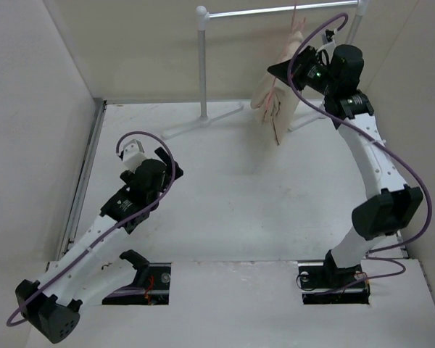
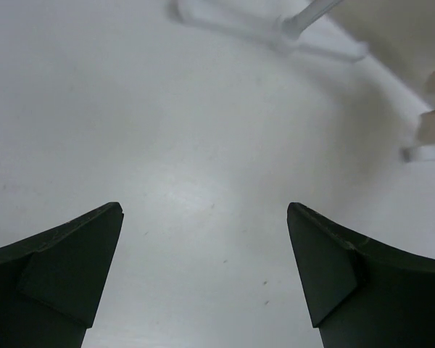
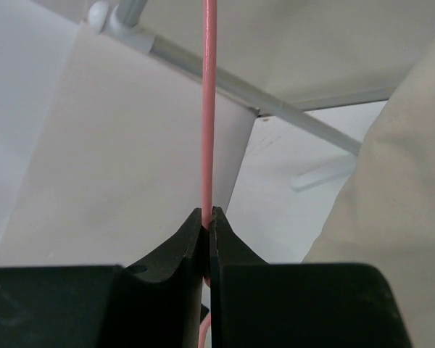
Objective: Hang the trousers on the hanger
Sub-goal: Place the hanger at the clothesline.
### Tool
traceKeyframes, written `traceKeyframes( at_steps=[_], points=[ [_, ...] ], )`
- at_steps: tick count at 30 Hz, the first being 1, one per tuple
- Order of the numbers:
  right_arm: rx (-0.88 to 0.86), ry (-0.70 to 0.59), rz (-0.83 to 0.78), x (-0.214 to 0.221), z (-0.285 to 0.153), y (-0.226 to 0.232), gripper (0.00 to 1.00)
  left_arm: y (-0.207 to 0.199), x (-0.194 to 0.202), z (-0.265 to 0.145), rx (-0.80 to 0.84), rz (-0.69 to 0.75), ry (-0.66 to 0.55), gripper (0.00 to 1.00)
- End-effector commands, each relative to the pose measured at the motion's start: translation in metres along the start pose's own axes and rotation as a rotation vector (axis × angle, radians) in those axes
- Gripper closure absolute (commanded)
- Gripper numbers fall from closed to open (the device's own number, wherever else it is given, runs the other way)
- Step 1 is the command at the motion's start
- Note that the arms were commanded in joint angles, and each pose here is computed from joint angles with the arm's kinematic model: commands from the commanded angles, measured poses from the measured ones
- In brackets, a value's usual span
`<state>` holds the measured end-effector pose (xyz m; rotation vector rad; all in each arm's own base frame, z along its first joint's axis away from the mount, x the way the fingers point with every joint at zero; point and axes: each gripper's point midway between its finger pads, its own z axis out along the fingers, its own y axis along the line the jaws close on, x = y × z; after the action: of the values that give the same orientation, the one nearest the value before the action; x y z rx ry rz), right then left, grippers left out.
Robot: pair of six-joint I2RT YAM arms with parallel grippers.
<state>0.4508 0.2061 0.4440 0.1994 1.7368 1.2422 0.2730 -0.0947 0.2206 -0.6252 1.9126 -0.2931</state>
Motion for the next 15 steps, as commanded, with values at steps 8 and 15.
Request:
traceKeyframes(
  at_steps=[8,15],
  points=[
    [-0.018,-0.117,-0.027,-0.089,0.004,-0.009,0.99,0.012,0.047,0.007,0.012,-0.032,0.155,0.0],
    [0.035,-0.138,0.006,-0.108,0.012,-0.05,0.99,0.003,0.05,0.02,0.025,-0.042,0.174,0.0]
  ],
)
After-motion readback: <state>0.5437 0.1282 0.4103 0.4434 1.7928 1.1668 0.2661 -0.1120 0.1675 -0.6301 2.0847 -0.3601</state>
